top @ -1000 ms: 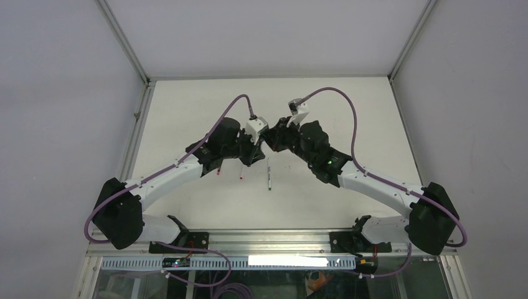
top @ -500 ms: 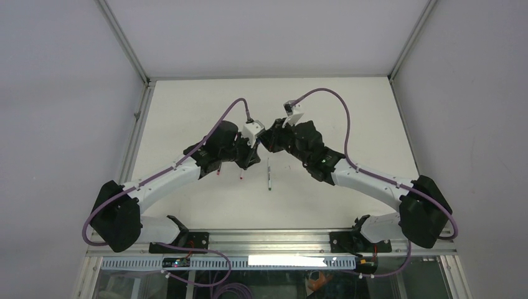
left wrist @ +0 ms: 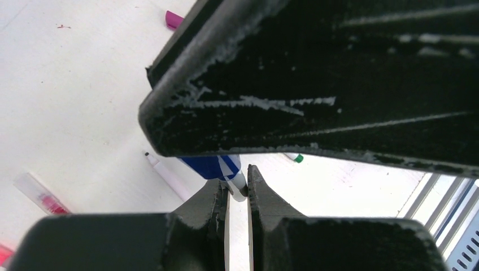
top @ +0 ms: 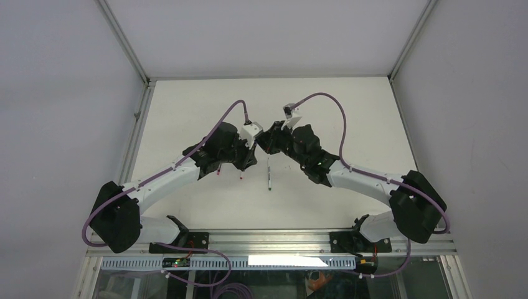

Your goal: Insert the pens into the pen caps

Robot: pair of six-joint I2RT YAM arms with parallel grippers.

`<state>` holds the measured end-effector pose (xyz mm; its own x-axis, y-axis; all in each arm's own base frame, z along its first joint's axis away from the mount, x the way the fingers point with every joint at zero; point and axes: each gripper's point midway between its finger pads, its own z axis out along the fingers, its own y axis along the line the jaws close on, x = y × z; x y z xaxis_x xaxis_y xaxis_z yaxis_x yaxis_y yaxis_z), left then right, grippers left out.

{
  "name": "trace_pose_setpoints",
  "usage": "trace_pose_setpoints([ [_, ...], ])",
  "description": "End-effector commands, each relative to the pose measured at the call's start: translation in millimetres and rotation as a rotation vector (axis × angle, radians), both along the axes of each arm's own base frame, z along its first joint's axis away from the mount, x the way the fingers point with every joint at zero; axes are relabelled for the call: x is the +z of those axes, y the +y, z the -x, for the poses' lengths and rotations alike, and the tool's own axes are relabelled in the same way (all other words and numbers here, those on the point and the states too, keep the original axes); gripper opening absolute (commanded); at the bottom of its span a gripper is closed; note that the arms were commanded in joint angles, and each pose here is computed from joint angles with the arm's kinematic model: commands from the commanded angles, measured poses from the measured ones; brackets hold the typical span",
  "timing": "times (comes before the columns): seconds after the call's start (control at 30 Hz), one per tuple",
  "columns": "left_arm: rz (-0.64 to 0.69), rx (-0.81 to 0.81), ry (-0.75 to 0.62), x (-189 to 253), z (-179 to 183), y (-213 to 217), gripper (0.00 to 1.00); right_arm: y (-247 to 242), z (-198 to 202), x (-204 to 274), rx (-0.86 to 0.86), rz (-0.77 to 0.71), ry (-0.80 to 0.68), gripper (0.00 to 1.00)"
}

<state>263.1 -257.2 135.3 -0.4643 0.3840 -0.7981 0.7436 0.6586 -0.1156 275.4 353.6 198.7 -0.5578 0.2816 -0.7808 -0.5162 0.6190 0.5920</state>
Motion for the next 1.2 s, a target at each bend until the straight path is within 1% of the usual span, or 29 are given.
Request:
trace_pose_setpoints([
  [0.0, 0.483, -0.168, -0.661, 232, -15, -47, 0.0, -51, 108, -191, 0.182, 0.516, 0.491, 0.0],
  [0.47, 0.474, -0.142, -0.692, 239, -17, -36, 0.0, -49, 124, -199, 0.219, 0.554, 0.514, 0.0],
  [0.57, 0.471, -0.14, -0.682, 236, -17, -35, 0.0, -46, 122, -195, 0.221, 0.55, 0.502, 0.0],
  [0.63, 0.462, -0.147, -0.648, 225, -16, -36, 0.0, -45, 116, -186, 0.22, 0.56, 0.466, 0.0],
  [0.7, 0.445, -0.164, -0.593, 205, -12, -38, 0.0, -38, 102, -166, 0.208, 0.553, 0.396, 0.02],
  [0.8, 0.422, -0.184, -0.496, 167, -4, -39, 0.0, -31, 69, -123, 0.164, 0.537, 0.259, 0.07],
  [0.83, 0.419, -0.197, -0.466, 156, 1, -39, 0.0, -28, 52, -102, 0.138, 0.515, 0.204, 0.09],
  [0.93, 0.412, -0.216, -0.387, 128, 13, -38, 0.0, -25, 16, -59, 0.095, 0.443, 0.117, 0.11],
  [1.03, 0.385, -0.241, -0.31, 102, 24, -36, 0.0, -18, -12, -15, 0.089, 0.376, 0.038, 0.15],
  [1.1, 0.359, -0.255, -0.253, 84, 30, -35, 0.0, -20, -29, 12, 0.062, 0.343, -0.012, 0.27],
  [1.13, 0.342, -0.254, -0.22, 74, 31, -35, 0.0, -25, -38, 27, 0.04, 0.327, -0.034, 0.36],
  [1.17, 0.326, -0.252, -0.19, 64, 32, -34, 0.0, -33, -48, 45, 0.01, 0.303, -0.058, 0.4],
])
